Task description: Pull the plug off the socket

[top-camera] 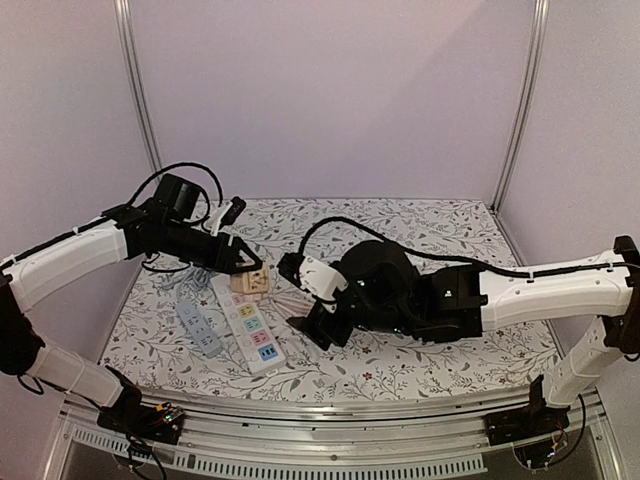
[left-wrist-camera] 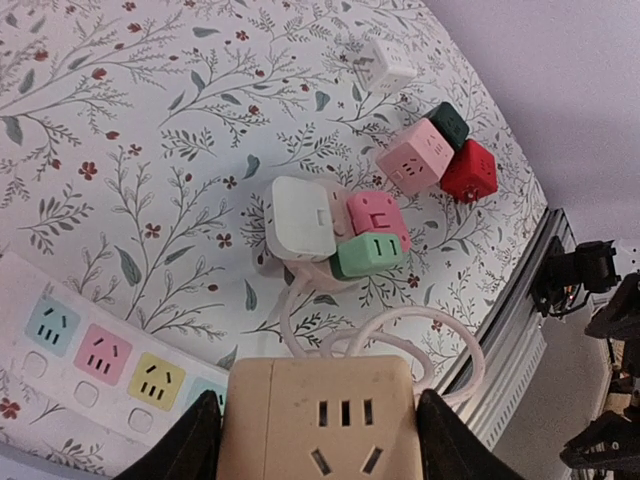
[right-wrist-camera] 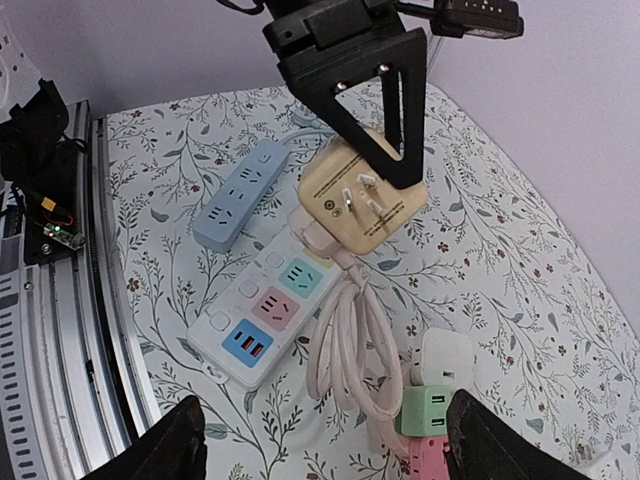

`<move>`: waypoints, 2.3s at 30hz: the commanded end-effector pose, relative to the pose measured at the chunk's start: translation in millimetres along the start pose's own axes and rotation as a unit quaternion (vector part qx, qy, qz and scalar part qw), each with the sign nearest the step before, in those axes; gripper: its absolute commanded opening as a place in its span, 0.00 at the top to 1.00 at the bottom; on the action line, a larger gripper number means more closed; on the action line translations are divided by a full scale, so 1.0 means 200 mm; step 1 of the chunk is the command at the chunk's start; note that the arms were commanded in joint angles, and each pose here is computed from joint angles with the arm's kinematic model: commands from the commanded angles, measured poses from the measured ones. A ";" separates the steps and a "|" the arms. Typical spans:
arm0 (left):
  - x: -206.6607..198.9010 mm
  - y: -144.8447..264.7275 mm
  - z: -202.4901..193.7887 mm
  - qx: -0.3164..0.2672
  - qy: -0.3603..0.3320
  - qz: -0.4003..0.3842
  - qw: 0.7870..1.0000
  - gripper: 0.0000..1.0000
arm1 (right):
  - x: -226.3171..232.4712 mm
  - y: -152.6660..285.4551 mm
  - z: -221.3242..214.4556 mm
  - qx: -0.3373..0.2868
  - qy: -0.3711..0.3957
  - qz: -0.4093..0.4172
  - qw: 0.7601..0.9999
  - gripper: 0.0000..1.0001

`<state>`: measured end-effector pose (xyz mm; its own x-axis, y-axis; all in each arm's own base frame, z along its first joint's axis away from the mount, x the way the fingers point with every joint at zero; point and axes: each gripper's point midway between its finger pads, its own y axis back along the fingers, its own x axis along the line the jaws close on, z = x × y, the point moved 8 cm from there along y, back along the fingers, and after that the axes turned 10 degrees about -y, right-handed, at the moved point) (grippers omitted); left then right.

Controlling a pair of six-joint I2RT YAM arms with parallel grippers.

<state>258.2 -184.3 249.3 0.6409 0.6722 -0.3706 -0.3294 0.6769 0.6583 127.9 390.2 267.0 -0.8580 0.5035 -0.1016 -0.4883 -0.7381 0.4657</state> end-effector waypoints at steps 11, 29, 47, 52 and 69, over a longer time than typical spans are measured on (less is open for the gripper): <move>-0.19 0.04 0.07 -0.027 -0.073 -0.090 0.993 1.00 | -0.22 -0.24 -0.03 0.048 0.001 -0.006 0.999 0.33; -0.25 0.03 0.07 -0.024 -0.077 -0.162 0.984 1.00 | -0.12 -0.40 -0.19 0.046 0.053 0.077 0.995 0.28; -0.26 0.01 0.06 -0.014 -0.074 -0.183 0.980 1.00 | -0.07 -0.42 -0.11 -0.024 0.024 0.125 0.992 0.60; -0.23 0.00 0.07 -0.017 -0.067 -0.153 0.986 1.00 | -0.05 -0.40 -0.11 -0.037 0.004 0.138 0.990 0.81; -0.01 0.02 0.09 -0.047 -0.001 -0.049 0.998 1.00 | 0.14 -0.30 -0.13 -0.022 0.072 0.091 0.993 1.00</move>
<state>239.3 -204.3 260.2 0.7120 0.4781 -0.5142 -0.1444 0.8164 0.5591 161.9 429.6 189.9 -0.9256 0.3665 -0.0948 -0.3641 -0.7934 0.4877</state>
